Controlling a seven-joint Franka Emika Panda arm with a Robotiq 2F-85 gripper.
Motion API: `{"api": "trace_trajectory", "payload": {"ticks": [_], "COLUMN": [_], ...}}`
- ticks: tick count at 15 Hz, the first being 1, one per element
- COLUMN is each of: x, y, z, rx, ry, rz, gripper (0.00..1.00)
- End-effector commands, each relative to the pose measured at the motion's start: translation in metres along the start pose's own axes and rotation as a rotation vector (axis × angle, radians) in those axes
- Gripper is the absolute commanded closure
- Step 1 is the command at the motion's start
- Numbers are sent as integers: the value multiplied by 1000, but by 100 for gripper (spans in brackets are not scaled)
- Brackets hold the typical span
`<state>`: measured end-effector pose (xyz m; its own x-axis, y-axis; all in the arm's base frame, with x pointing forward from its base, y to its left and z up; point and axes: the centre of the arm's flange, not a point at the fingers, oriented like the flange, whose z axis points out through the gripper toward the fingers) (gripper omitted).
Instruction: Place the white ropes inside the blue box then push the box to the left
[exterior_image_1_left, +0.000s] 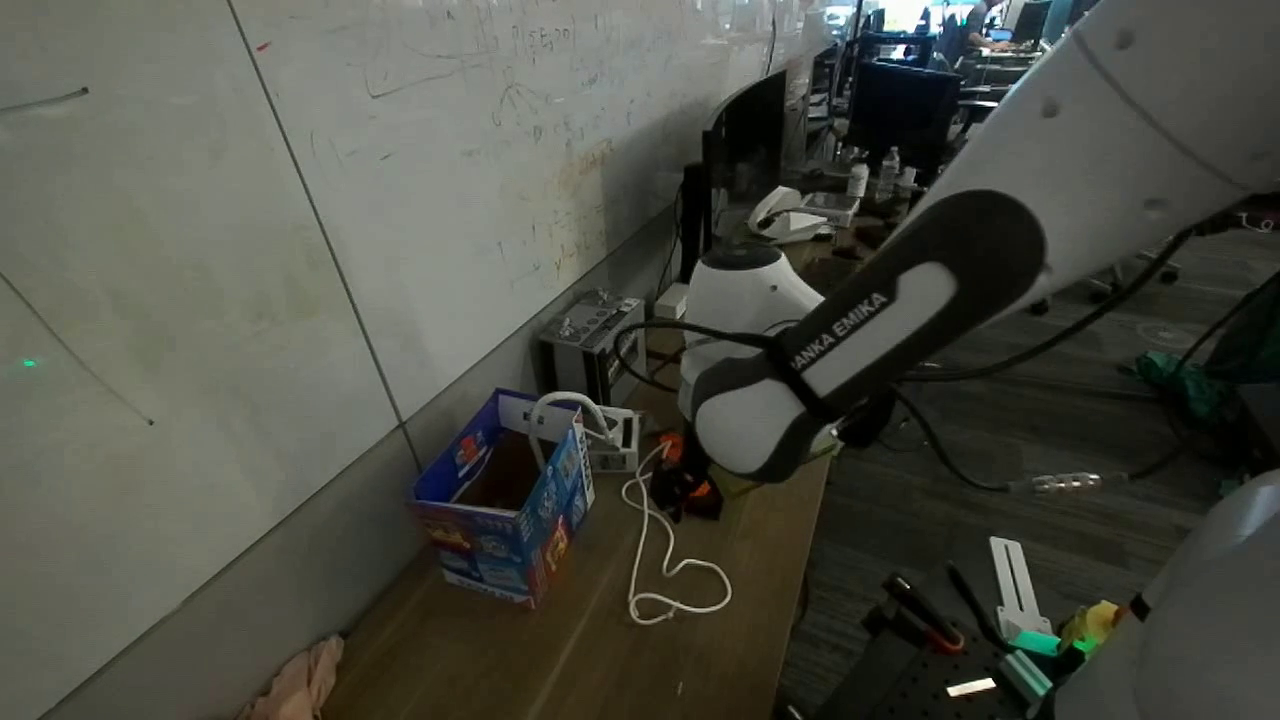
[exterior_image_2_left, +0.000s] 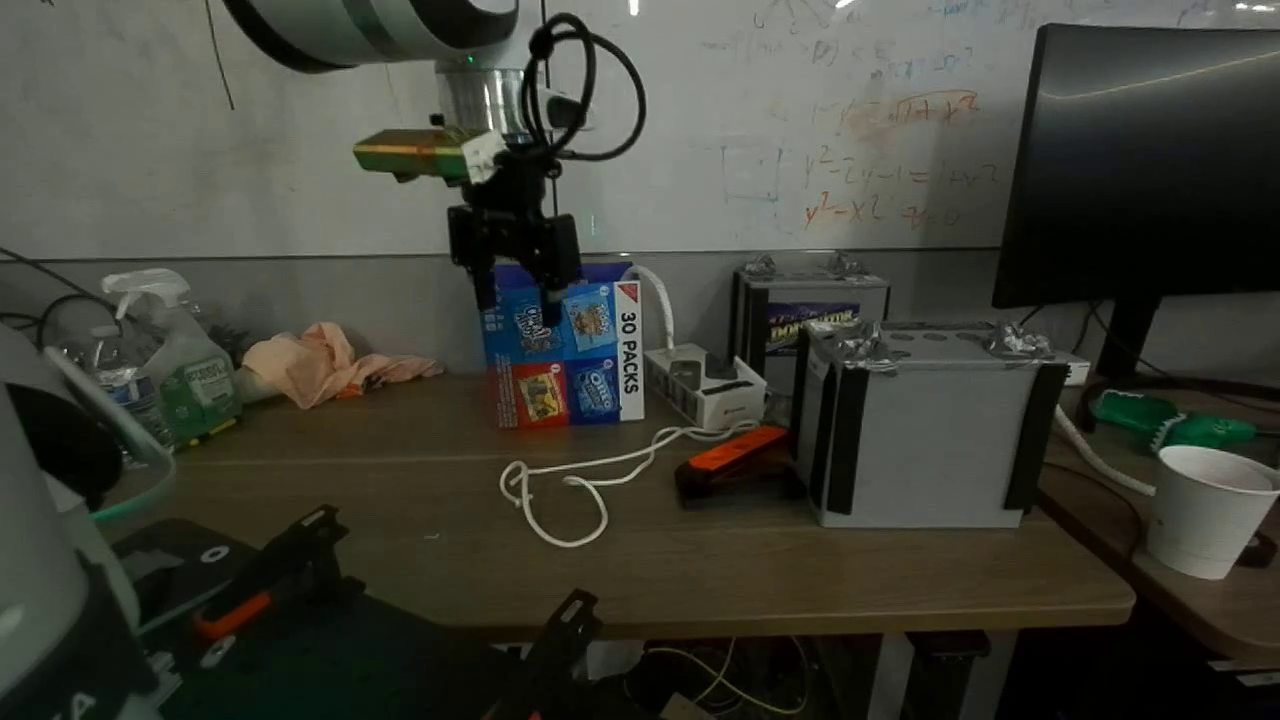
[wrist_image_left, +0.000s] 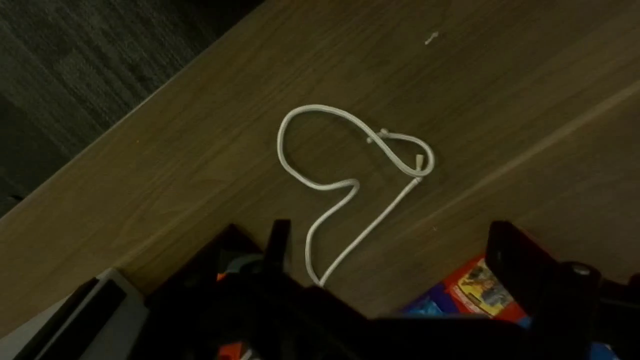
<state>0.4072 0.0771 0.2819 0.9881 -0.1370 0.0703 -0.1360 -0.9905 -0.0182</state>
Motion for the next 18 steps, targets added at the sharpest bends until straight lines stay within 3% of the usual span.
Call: {"api": "trace_trajectory", "payload": {"ticks": [1,9,13,18], "x": [54,99,99,101], "y": [-4,-12,-8,0], "z": [58,145,171,203], "rx": [5,76,106,55], "ry": [-65,-185,-157,-61], "rz": [31,121,153,222], "gripper": [0,0,0,0]}}
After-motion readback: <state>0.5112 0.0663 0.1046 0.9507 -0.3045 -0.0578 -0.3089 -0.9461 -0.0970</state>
